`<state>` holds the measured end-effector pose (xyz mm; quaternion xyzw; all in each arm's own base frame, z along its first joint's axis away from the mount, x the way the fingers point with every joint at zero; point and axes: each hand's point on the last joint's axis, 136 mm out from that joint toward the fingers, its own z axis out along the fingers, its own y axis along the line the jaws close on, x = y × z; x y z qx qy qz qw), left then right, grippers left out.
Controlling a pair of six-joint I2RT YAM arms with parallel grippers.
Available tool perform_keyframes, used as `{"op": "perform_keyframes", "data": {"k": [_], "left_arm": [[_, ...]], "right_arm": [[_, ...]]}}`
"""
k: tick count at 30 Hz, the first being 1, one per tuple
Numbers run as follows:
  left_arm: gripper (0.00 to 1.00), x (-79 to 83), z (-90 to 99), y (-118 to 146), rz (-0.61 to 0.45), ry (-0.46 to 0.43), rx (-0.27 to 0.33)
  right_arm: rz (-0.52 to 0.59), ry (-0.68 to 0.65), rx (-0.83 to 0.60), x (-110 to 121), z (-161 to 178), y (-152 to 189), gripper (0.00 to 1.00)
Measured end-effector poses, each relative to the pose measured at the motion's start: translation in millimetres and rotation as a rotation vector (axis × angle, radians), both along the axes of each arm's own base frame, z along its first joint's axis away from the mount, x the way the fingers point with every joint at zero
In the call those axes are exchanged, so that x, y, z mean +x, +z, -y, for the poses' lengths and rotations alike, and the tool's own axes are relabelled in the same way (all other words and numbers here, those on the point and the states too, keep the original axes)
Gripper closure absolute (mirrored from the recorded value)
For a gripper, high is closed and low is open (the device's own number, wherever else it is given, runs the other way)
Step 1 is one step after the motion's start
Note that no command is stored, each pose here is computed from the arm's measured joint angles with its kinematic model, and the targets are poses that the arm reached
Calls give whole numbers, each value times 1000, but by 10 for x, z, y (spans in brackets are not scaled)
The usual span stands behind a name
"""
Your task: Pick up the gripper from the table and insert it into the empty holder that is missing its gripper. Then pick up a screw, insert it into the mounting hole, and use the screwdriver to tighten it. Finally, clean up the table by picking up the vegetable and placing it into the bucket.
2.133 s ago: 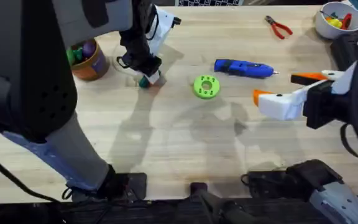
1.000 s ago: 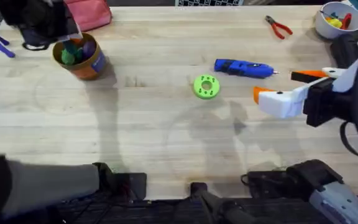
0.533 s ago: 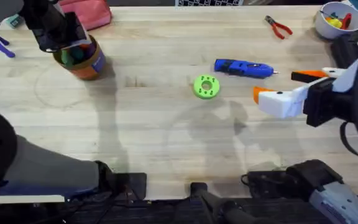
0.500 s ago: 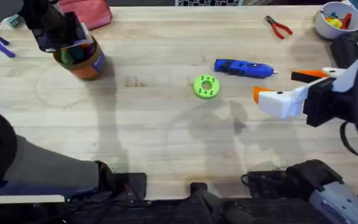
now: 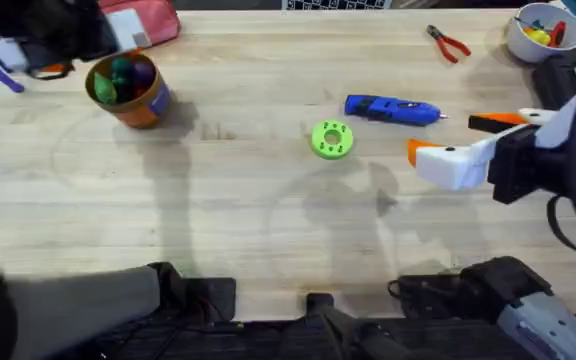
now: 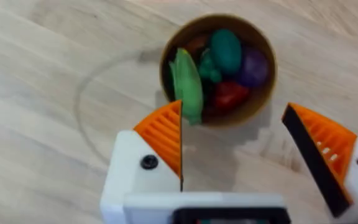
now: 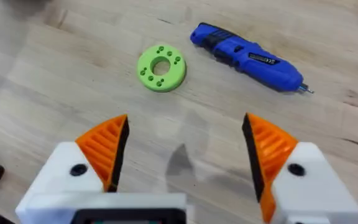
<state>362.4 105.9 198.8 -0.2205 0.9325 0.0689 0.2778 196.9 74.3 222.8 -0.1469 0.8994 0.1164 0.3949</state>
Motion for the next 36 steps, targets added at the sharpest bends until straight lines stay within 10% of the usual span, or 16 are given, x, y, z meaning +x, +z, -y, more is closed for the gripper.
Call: {"op": "perform_keyframes", "data": {"k": [10, 20, 36], "left_arm": [[15, -689, 209, 371, -14, -45, -12], [16, -1313, 778, -118, -42, -214, -144], [14, -1340, 1685, -382, -151, -627, -168]], "right_arm": [[0, 0, 0, 0, 0, 0, 8], [-9, 0, -2, -14, 3, -16, 12], [-24, -2, -3, -38, 9, -42, 8]]}}
